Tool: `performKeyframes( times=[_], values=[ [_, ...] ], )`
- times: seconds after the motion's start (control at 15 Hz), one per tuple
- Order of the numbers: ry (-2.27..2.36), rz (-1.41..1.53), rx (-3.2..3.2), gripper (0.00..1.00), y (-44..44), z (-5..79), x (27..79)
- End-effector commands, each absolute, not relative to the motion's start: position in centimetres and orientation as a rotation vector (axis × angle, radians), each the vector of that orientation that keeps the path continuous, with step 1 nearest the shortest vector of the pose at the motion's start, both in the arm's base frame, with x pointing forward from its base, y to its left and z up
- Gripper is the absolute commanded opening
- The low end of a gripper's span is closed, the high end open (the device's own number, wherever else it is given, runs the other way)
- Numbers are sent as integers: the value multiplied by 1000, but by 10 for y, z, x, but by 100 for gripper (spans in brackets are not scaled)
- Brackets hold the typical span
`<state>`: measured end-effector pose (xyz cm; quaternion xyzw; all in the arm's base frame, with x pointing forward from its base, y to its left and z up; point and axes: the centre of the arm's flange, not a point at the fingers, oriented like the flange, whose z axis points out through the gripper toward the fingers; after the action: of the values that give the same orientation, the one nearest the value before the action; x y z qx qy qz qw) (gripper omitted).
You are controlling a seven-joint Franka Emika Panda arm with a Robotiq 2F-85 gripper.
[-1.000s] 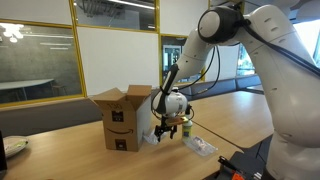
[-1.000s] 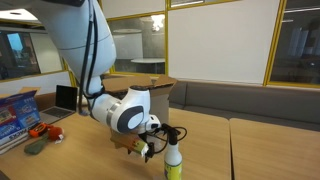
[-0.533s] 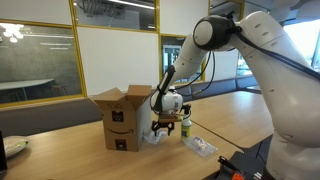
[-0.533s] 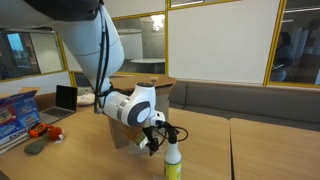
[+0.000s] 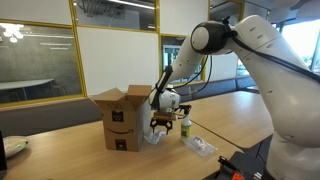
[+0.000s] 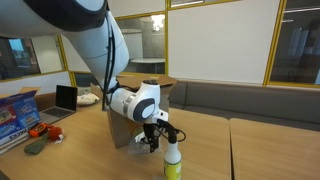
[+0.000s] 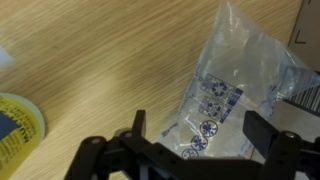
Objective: Pick up the plastics and the bottle from the table and put them in the box
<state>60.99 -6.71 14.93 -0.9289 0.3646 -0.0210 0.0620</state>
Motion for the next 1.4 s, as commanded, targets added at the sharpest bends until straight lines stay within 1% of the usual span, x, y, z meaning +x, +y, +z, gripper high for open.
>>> performKeyframes(
  times=[0.0, 0.73, 0.8, 0.87, 0.93, 1.2, 1.33],
  values=[
    [1240, -82, -2717, 100, -65, 149, 630],
    [1354, -45, -2678, 100, -53, 123, 628],
    [1335, -52, -2696, 75, -51, 121, 626],
    [1335, -49, -2698, 72, -50, 119, 625],
    [1332, -47, -2701, 66, -49, 119, 625],
    [1326, -56, -2704, 33, -49, 122, 625],
    [1325, -77, -2703, 21, -51, 129, 627]
  ],
)
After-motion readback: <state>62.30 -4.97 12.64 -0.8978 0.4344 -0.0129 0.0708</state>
